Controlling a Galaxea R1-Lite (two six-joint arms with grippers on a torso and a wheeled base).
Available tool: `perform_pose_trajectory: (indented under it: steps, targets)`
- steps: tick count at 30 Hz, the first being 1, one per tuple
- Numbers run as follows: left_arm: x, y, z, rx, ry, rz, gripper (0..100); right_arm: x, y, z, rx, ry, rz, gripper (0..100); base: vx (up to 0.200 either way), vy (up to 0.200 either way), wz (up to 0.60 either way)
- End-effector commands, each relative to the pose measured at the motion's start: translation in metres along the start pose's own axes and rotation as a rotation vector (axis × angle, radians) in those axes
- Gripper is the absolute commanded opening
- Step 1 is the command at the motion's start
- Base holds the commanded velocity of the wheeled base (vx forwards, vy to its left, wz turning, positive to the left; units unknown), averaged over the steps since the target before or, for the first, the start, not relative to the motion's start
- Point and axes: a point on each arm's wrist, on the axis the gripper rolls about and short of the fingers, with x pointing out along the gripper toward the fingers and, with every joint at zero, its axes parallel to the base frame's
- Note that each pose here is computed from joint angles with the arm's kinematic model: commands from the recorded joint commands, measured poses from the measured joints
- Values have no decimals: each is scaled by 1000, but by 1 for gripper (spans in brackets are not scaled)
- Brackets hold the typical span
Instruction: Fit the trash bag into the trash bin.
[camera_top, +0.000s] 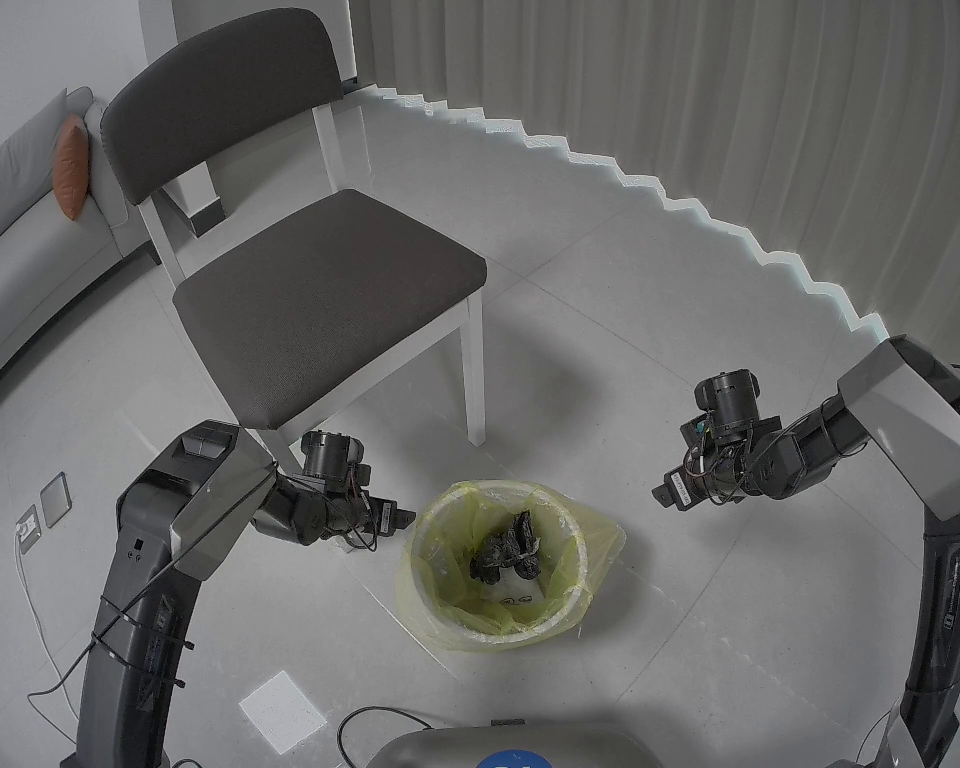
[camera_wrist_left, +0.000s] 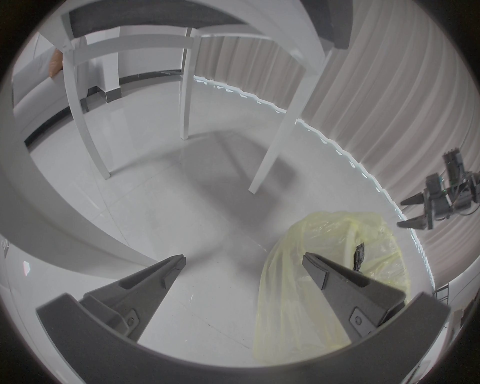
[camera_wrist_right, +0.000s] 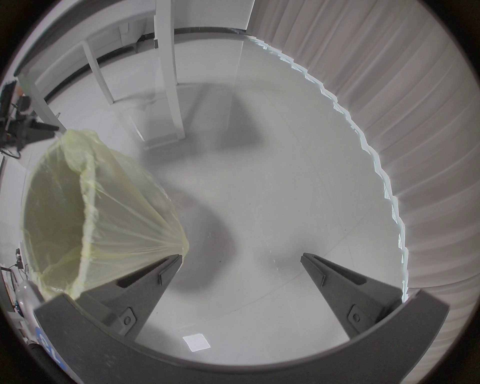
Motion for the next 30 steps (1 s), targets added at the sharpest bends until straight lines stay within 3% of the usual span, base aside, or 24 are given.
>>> perform_pose_trajectory:
  steps: [1,5,11,22,30]
  targets:
    - [4,4,-4,-80,15,10,100,6,9,-4,-16,14,17,100,0,0,0]
    - [-22,0,20,-134,-32,-35,100,22,22,-10,-26,31,60,100,0,0,0]
    - [-61,-4,41,-137,-71,-64,100,48,36,-19,-40,52,114,100,0,0,0]
    - [-91,-10,44,-133,-126,-63,100,96,52,-25,-51,90,172,100,0,0,0]
    - [-105,-12,44,-131,-138,-63,100,118,54,-8,-48,82,203,100,0,0,0]
